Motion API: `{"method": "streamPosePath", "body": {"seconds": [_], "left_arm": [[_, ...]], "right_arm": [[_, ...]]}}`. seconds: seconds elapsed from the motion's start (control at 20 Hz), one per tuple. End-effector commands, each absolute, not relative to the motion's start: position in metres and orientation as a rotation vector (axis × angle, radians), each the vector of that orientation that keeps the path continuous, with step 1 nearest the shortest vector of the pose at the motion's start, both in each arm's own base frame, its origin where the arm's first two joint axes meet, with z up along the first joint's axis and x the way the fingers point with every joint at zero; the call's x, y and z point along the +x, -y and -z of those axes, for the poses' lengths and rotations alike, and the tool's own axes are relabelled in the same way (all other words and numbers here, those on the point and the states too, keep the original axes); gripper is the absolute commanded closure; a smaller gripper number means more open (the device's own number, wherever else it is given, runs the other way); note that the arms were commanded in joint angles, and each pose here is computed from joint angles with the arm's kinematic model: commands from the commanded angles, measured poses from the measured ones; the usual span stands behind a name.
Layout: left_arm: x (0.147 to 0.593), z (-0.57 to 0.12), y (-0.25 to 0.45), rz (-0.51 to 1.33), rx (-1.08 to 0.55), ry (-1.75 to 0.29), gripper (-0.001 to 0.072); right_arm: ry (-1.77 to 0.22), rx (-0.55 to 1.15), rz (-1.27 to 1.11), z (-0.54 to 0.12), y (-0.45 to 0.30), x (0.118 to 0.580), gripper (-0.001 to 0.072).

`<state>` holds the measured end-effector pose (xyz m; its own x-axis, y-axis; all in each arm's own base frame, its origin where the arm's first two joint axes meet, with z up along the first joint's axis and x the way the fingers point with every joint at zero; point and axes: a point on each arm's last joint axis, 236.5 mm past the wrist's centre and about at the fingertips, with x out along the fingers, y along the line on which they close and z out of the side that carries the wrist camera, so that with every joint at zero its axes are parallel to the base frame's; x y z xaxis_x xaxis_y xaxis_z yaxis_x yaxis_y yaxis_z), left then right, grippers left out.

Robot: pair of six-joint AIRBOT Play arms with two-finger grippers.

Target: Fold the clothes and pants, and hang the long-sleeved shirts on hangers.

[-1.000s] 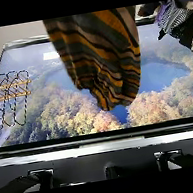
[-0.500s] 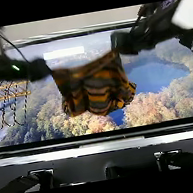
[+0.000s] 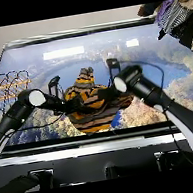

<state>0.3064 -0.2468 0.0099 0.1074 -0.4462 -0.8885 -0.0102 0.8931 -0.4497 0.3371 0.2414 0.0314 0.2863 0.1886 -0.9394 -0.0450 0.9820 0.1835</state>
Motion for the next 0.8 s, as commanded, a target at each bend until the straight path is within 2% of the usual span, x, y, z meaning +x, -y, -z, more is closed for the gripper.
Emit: {"method": "streamPosePath", "body": {"seconds": [0.0, 0.05, 0.1, 0.2, 0.35, 0.5, 0.6, 0.75], "left_arm": [[0.309, 0.012, 0.249, 0.33, -0.402, -1.44, 0.0687], [0.312, 0.012, 0.246, 0.321, -0.411, -1.437, 0.0676], [0.316, 0.01, 0.239, 0.306, -0.425, -1.433, 0.0583], [0.326, -0.001, 0.212, 0.277, -0.448, -1.415, 0.0282], [0.351, -0.038, 0.132, 0.191, -0.487, -1.286, 0.0152], [0.358, -0.072, 0.01, 0.019, -0.508, -1.12, 0.0151], [0.338, -0.07, -0.064, -0.102, -0.439, -1.114, 0.0156], [0.313, -0.06, -0.138, -0.211, -0.34, -1.13, 0.0157]], "right_arm": [[-1.281, 0.132, -0.111, 0.001, -0.248, 0.321, 0.0684], [-1.289, 0.136, -0.105, 0.002, -0.247, 0.32, 0.0684], [-1.288, 0.142, -0.1, 0.0, -0.247, 0.319, 0.0684], [-1.271, 0.149, -0.096, -0.006, -0.244, 0.321, 0.0684], [-1.285, 0.126, -0.104, -0.016, -0.239, 0.313, 0.0684], [-1.316, 0.076, -0.106, -0.022, -0.23, 0.303, 0.0684], [-1.313, 0.082, -0.11, -0.028, -0.229, 0.3, 0.0684], [-1.302, 0.088, -0.115, -0.033, -0.228, 0.3, 0.0684]]}}
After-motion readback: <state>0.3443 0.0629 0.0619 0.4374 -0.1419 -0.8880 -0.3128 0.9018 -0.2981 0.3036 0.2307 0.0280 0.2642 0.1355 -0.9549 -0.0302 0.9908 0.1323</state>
